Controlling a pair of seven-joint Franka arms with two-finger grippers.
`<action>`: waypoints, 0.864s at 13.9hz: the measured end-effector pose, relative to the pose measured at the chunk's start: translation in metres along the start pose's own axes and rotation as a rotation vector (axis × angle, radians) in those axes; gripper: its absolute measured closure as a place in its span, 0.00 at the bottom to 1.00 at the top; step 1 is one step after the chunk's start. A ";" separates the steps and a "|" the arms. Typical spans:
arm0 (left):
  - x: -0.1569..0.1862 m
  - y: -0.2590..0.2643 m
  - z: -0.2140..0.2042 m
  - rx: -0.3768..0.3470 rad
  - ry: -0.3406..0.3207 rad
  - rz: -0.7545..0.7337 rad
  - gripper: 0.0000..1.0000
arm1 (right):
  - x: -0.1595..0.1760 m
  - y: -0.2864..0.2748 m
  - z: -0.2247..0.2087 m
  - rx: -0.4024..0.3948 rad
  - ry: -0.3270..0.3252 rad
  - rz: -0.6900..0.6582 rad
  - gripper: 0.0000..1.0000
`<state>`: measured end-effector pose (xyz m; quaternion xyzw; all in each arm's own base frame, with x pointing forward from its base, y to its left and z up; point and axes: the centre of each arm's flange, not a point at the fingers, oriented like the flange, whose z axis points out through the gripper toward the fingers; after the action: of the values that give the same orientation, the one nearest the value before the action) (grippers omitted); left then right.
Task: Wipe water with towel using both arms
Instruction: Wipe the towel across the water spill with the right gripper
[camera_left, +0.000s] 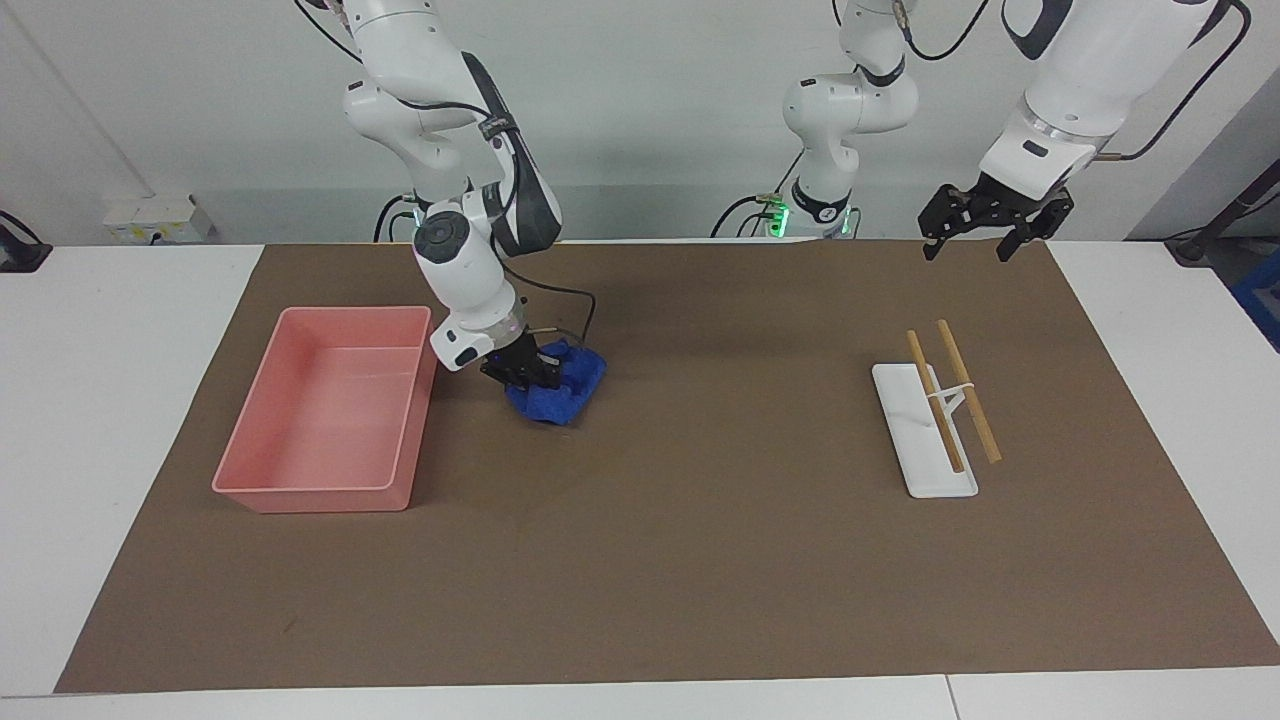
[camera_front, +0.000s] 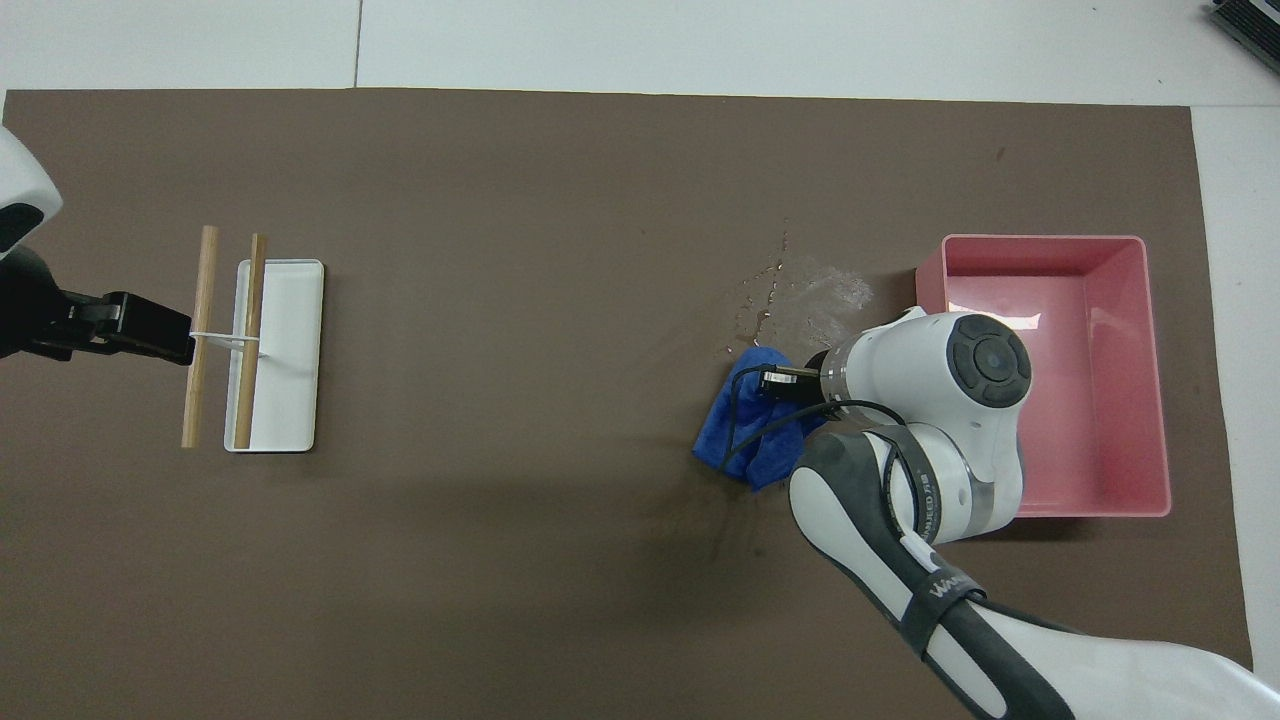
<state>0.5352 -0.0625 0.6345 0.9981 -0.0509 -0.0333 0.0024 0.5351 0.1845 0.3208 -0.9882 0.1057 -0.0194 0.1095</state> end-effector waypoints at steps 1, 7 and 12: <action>0.000 0.000 0.000 0.000 0.000 0.001 0.00 | 0.004 0.001 0.000 0.006 0.019 0.004 0.88; 0.000 0.004 0.000 0.005 0.001 0.010 0.00 | 0.037 0.007 -0.005 0.035 0.093 0.034 0.88; 0.000 0.004 0.001 0.005 -0.003 0.012 0.00 | 0.052 0.009 0.011 0.033 0.107 -0.011 0.88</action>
<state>0.5344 -0.0661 0.6335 0.9978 -0.0572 -0.0346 -0.0002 0.5845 0.1677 0.3088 -0.9843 0.1055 -0.0748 0.1199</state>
